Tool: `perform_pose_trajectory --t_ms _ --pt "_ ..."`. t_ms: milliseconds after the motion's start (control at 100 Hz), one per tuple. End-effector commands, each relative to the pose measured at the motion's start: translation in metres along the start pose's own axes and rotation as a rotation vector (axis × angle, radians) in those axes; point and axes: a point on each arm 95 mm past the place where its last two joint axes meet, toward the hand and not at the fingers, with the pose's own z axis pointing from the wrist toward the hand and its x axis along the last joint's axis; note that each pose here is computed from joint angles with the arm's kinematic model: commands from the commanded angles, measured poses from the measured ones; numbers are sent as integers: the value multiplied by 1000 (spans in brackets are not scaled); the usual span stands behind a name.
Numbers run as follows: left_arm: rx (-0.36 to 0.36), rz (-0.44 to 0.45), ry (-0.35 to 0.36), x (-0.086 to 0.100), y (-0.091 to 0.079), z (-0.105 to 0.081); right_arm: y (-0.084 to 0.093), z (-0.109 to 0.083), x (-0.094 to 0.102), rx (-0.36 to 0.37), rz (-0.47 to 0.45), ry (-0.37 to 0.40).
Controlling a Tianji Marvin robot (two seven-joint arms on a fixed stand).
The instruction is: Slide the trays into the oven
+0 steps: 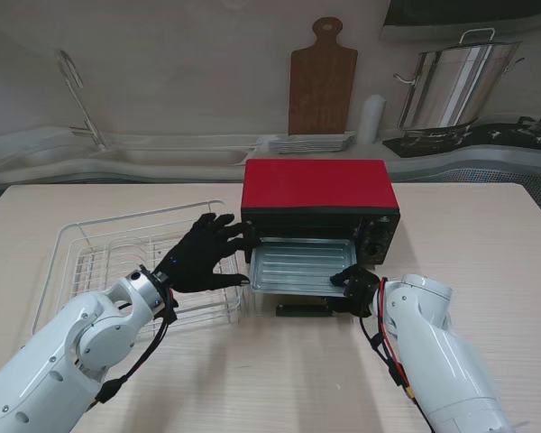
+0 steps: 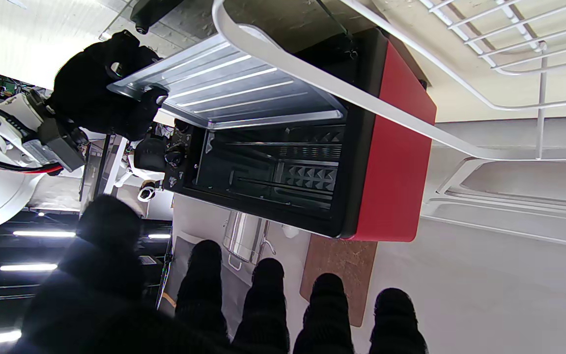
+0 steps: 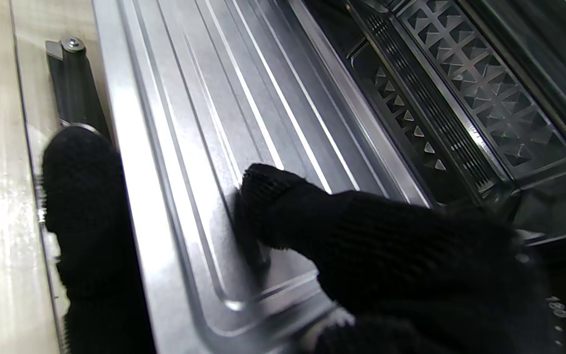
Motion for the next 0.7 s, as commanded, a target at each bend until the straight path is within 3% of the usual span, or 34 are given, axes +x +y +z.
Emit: perform_pose_trajectory --t_ms 0,690 --pt "-7 -7 1 4 0 0 -8 1 -3 26 4 2" --pt "-2 -9 0 4 0 -1 -10 4 3 27 31 -5"
